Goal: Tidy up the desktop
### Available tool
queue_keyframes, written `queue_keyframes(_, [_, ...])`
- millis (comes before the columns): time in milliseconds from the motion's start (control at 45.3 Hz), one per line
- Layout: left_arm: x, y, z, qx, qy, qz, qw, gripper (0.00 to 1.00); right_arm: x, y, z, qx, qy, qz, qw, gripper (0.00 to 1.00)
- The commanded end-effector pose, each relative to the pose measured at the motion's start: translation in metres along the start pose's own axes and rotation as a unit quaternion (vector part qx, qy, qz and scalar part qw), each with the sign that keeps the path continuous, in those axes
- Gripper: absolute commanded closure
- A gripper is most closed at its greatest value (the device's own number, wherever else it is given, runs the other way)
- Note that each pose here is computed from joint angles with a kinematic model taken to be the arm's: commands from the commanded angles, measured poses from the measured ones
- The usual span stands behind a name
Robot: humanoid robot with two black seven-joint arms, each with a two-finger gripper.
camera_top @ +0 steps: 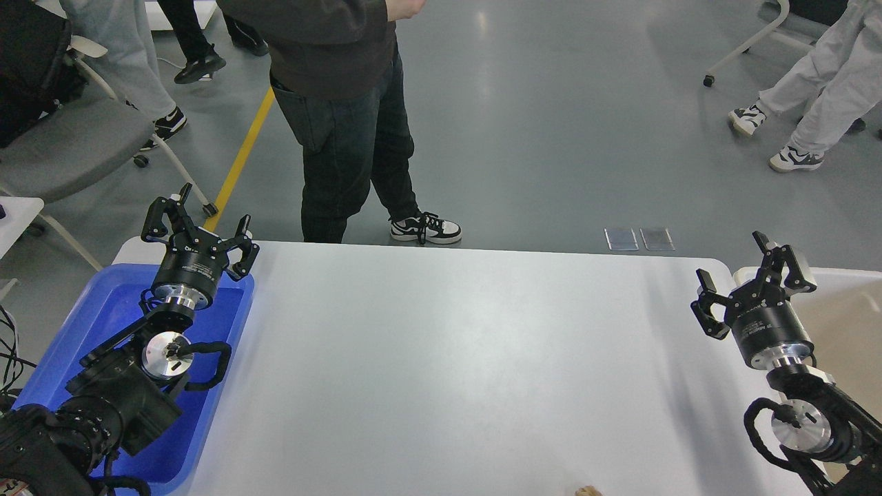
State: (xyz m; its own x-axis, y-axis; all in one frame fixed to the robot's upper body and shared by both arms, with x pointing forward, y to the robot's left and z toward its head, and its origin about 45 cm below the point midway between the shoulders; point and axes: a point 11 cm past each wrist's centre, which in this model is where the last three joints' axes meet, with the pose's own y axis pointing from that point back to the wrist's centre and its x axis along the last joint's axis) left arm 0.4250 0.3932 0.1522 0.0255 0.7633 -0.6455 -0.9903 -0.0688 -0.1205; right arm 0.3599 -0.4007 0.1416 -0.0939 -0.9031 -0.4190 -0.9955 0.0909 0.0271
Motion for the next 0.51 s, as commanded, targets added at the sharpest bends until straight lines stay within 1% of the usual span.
queue_keyframes(0, [0.000, 0.000, 0.000, 0.000, 0.000, 0.000, 1.000, 0.00, 0.000, 0.000, -0.001, -0.007, 0.002, -0.002, 1.000, 0.00])
queue_keyframes(110, [0.000, 0.000, 0.000, 0.000, 0.000, 0.000, 1.000, 0.00, 0.004, -0.004, -0.004, -0.048, -0.002, 0.002, 0.999, 0.00])
queue_keyframes(199, [0.000, 0.000, 0.000, 0.000, 0.000, 0.000, 1.000, 0.00, -0.007, -0.008, -0.016, -0.070, -0.004, -0.019, 0.997, 0.00])
queue_keyframes(287, [0.000, 0.000, 0.000, 0.000, 0.000, 0.000, 1.000, 0.00, -0.025, -0.005, -0.032, -0.086, 0.033, -0.069, 0.993, 0.00])
queue_keyframes(353, [0.000, 0.000, 0.000, 0.000, 0.000, 0.000, 1.000, 0.00, -0.039, 0.003, -0.031, -0.110, 0.070, -0.109, 0.985, 0.00])
queue_keyframes(442, [0.000, 0.000, 0.000, 0.000, 0.000, 0.000, 1.000, 0.00, -0.045, 0.012, -0.034, -0.137, 0.130, -0.146, 0.971, 0.00])
queue_keyframes(486, [0.000, 0.000, 0.000, 0.000, 0.000, 0.000, 1.000, 0.00, -0.051, 0.014, -0.041, -0.138, 0.154, -0.164, 0.965, 0.00])
